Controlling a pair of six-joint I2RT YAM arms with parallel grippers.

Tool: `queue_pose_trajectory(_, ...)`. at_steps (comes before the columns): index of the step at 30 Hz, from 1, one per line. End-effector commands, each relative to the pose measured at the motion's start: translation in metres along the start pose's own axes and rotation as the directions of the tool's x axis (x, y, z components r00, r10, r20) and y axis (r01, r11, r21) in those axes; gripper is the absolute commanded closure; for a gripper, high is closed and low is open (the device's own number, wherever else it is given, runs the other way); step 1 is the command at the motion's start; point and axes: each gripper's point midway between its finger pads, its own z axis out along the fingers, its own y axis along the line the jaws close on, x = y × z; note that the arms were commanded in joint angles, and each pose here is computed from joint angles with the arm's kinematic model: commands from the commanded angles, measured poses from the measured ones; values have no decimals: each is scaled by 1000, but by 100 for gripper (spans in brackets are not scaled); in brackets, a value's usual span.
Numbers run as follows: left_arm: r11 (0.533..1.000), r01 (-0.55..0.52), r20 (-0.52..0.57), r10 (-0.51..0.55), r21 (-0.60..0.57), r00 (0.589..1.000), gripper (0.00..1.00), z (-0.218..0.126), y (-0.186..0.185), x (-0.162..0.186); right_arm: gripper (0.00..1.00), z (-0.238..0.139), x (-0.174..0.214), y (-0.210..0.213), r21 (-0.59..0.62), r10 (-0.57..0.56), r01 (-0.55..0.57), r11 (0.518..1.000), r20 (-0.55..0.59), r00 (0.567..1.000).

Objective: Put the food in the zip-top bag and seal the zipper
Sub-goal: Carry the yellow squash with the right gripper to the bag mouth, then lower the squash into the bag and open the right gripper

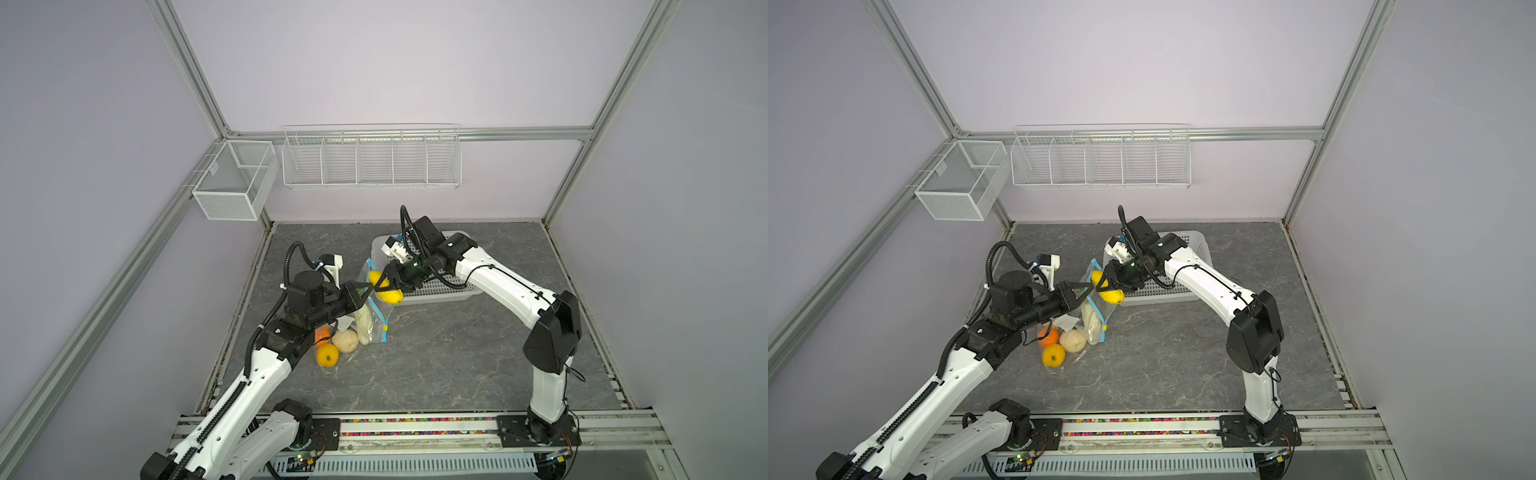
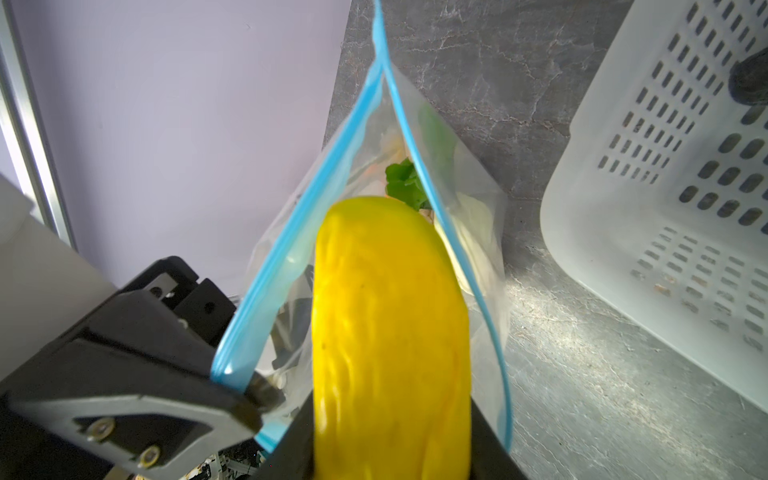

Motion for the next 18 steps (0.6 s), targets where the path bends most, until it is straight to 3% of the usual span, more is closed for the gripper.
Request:
queue_pose_trajectory(1,999,-10,8,10,47,1000,100,-1,-13,-2,58,4,0,-8,47,25,-25,999,-2,1000)
queue_pose_trajectory(18,998,-21,7,21,58,1000,100,-7,-17,1,46,10,-17,-4,55,64,-69,996,85,994)
